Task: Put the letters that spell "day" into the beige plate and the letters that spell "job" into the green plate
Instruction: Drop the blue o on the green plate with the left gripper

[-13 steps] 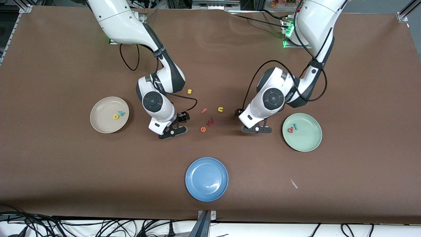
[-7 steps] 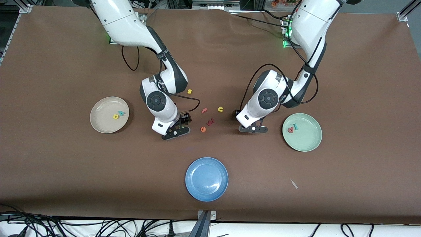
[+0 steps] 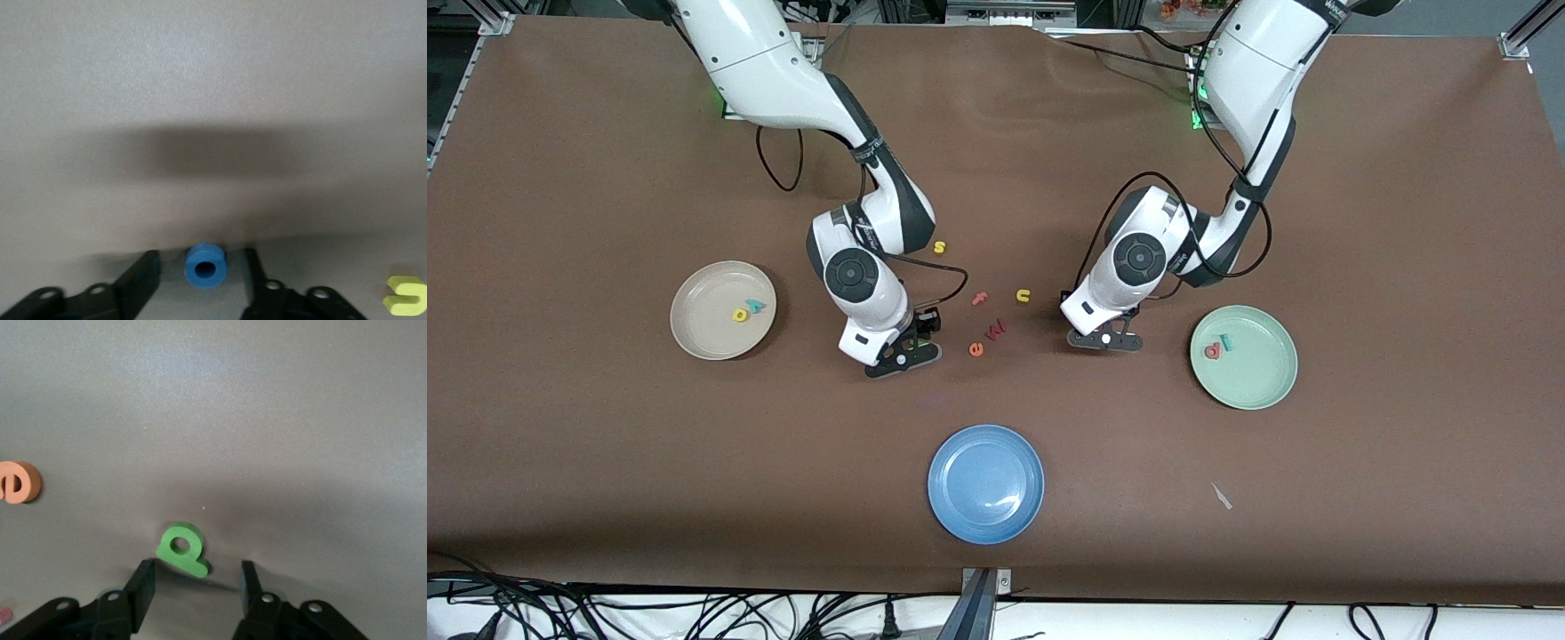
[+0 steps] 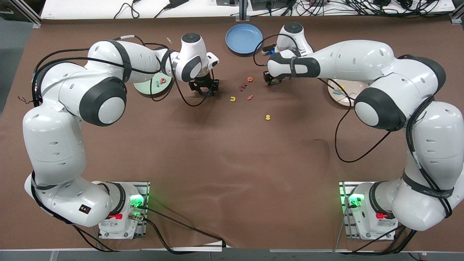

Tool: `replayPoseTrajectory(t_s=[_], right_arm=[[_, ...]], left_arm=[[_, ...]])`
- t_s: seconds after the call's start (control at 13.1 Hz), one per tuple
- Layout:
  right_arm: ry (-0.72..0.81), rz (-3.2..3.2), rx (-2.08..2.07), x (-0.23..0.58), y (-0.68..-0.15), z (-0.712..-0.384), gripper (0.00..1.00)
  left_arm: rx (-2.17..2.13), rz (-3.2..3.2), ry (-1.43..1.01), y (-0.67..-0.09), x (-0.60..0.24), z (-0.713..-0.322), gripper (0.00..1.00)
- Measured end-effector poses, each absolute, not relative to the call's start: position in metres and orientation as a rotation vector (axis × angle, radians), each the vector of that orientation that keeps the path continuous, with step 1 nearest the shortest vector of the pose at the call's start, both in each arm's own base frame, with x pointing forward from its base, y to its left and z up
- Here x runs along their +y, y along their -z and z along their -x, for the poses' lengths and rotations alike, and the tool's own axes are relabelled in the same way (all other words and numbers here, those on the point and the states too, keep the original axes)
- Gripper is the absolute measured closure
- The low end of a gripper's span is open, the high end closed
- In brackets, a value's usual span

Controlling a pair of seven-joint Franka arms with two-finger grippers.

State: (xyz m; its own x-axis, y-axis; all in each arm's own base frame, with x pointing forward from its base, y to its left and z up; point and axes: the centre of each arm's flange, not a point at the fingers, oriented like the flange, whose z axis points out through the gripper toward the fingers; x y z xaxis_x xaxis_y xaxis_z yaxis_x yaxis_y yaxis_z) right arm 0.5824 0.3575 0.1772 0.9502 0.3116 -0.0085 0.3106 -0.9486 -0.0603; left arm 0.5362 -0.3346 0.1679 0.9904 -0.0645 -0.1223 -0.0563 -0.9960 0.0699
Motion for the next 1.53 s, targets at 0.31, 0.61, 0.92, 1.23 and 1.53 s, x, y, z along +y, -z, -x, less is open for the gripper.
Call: replayPoseTrajectory(t_s=[0.31, 0.61, 0.92, 1.23, 1.53], right_arm=[[-0.027, 3.045, -0.485, 0.357, -0.177, -0.583, 0.45], [-0.024, 3.045, -0.484, 0.357, -0.178, -0.583, 0.49], [-0.019, 3.043, -0.487, 0.360, -0.178, -0.585, 0.49], [-0.012, 3.042, -0.485, 0.365, -0.178, -0.585, 0.49], [-0.004, 3.040, -0.484, 0.368, -0.178, -0.587, 0.49]], left_arm=[[-0.061, -3.068, 0.177, -0.175, -0.337, -0.537, 0.74], [-0.078, -3.121, 0.250, -0.190, -0.324, -0.544, 0.74], [-0.205, -3.290, 0.273, -0.248, -0.286, -0.563, 0.75], [-0.466, -3.315, 0.299, -0.289, -0.201, -0.594, 0.75], [-0.904, -3.152, 0.356, -0.296, -0.103, -0.623, 0.75]])
